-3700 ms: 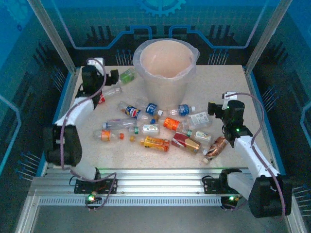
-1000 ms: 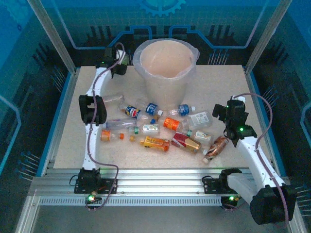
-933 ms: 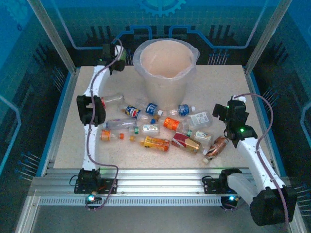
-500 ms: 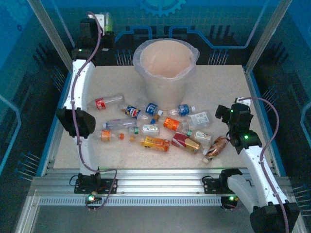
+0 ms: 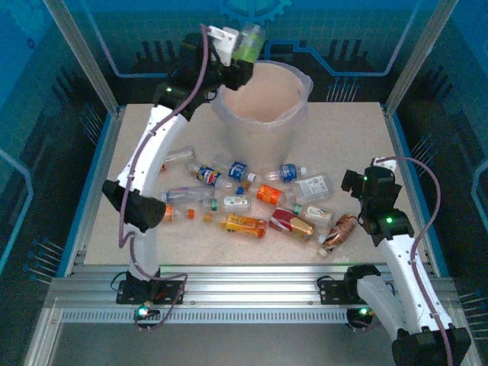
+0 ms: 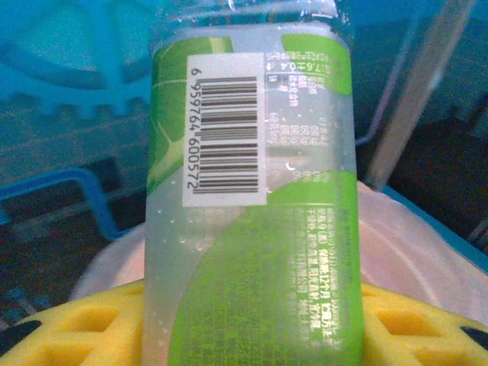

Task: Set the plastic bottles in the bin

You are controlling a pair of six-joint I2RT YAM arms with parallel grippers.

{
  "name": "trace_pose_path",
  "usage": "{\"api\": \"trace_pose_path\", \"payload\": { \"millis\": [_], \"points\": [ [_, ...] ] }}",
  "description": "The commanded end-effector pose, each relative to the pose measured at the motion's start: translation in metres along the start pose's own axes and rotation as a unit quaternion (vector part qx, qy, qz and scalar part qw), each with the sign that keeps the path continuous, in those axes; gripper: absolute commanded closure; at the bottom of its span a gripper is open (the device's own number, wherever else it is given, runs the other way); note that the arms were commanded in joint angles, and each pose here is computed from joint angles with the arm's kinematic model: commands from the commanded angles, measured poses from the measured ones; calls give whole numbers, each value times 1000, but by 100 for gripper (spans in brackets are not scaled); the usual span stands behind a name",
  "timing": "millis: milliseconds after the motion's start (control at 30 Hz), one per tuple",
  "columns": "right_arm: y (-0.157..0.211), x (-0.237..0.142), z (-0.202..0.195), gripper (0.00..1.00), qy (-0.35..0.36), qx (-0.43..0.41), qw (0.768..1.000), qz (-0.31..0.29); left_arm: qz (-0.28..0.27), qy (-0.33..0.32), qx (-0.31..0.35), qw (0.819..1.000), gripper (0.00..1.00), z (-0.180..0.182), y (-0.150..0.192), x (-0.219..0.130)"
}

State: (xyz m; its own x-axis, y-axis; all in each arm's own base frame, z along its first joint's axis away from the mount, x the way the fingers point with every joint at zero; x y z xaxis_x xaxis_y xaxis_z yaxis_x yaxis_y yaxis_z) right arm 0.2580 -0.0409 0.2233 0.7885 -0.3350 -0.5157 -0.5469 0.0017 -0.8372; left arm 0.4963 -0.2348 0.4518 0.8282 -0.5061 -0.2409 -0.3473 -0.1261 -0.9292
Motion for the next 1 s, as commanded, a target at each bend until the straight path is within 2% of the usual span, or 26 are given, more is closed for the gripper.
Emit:
{"api": "trace_pose_path", "payload": {
  "millis": [0,133,400,733,967],
  "points": [
    [-7,-5,-2,0,6,-14,1000,3,20,36,26,999,79,-22,17,21],
    [-6,-3,-1,0,7,-22,1000,16,43,41,40,997,78,-29,40,47],
    [-5,0,0,0,7,-23,999,29,67,25,69,995,76,-15,73,84],
    [-3,6,4,0,2,-23,999,44,119,-15,137,983,74,10,117,110],
    [-4,8,6,0,1,-23,999,45,162,-20,176,971,72,19,141,112]
  ]
}}
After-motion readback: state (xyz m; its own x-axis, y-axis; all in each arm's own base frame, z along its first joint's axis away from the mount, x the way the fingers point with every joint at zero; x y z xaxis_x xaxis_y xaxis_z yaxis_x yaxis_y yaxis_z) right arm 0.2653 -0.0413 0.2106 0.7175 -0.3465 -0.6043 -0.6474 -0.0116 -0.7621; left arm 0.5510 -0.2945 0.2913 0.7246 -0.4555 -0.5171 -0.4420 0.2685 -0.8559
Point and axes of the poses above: each hand's point on the last joint's axis, 136 mm out from that joint toward the fingers, its own x axis out along the fingers, its own z axis along the line the jaws close on, y = z × x, the point moved 2 cm from there along -x, back along the fingers, and after that the axes turned 13 degrees about -x, right-handed, at the moved point
